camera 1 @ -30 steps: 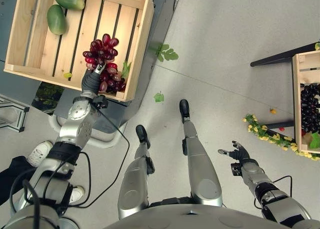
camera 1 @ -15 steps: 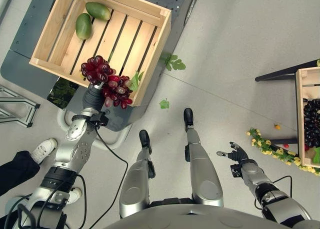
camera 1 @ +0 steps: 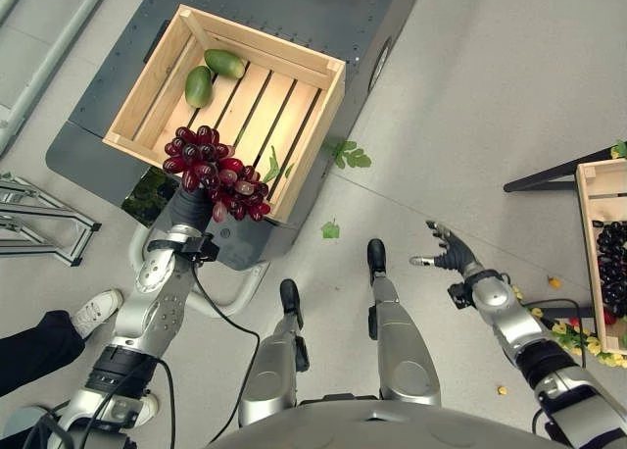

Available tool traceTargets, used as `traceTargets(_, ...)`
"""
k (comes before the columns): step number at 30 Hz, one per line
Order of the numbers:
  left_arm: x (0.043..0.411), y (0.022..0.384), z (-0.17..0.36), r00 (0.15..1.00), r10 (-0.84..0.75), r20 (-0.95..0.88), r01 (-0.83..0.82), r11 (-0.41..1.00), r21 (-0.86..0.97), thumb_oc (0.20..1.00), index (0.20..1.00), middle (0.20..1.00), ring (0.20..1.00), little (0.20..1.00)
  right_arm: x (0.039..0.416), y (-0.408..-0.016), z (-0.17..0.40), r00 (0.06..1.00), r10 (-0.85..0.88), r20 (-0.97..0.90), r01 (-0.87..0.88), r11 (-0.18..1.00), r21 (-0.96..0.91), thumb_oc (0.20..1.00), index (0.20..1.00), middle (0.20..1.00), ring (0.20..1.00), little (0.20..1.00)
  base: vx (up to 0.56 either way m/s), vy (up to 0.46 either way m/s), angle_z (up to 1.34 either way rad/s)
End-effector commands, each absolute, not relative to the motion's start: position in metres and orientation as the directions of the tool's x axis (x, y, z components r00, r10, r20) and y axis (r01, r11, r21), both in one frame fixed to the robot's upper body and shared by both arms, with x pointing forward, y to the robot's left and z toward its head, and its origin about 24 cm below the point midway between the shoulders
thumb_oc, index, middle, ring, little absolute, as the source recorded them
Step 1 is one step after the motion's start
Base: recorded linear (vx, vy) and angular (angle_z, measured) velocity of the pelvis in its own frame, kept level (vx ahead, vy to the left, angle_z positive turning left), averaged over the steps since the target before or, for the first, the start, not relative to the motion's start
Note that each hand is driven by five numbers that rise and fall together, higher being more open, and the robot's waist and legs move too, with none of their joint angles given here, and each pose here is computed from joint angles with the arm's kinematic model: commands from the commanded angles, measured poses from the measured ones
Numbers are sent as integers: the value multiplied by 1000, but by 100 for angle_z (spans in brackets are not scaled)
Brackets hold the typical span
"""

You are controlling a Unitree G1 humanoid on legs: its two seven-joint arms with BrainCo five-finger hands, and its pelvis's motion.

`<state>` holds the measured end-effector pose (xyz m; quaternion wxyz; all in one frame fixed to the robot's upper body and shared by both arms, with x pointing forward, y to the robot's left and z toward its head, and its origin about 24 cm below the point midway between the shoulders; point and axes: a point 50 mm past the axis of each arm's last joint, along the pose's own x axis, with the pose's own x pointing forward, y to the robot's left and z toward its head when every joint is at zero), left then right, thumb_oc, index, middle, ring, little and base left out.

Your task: Pick up the fruits from the basket on one side to the basket on the other side

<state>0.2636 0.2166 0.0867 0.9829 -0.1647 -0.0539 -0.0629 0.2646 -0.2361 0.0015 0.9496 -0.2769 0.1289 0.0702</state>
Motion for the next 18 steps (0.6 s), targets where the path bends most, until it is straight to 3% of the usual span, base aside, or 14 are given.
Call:
traceTargets(1,265,209,114,952,-146,268,221,935,-276,200,200,200,200,200,276,-219,45,976,194,-103,-219,814,-539,1000,1000,1000,1000,1000,42,-4,-1)
traceTargets(11,268,198,118,945,-136,298,214,945,-246,200,200,200,200,200,287,-181,100,929,354,105,-229,775,-589,1000,1000,1000,1000,1000,17,-13,4)
traceTargets(18,272,184,117,938,-176,297,252,938,-239,200,200,200,200,200,297,-155,114,889,434,147,-272,758,-593,1000,1000,1000,1000,1000,7,-4,1)
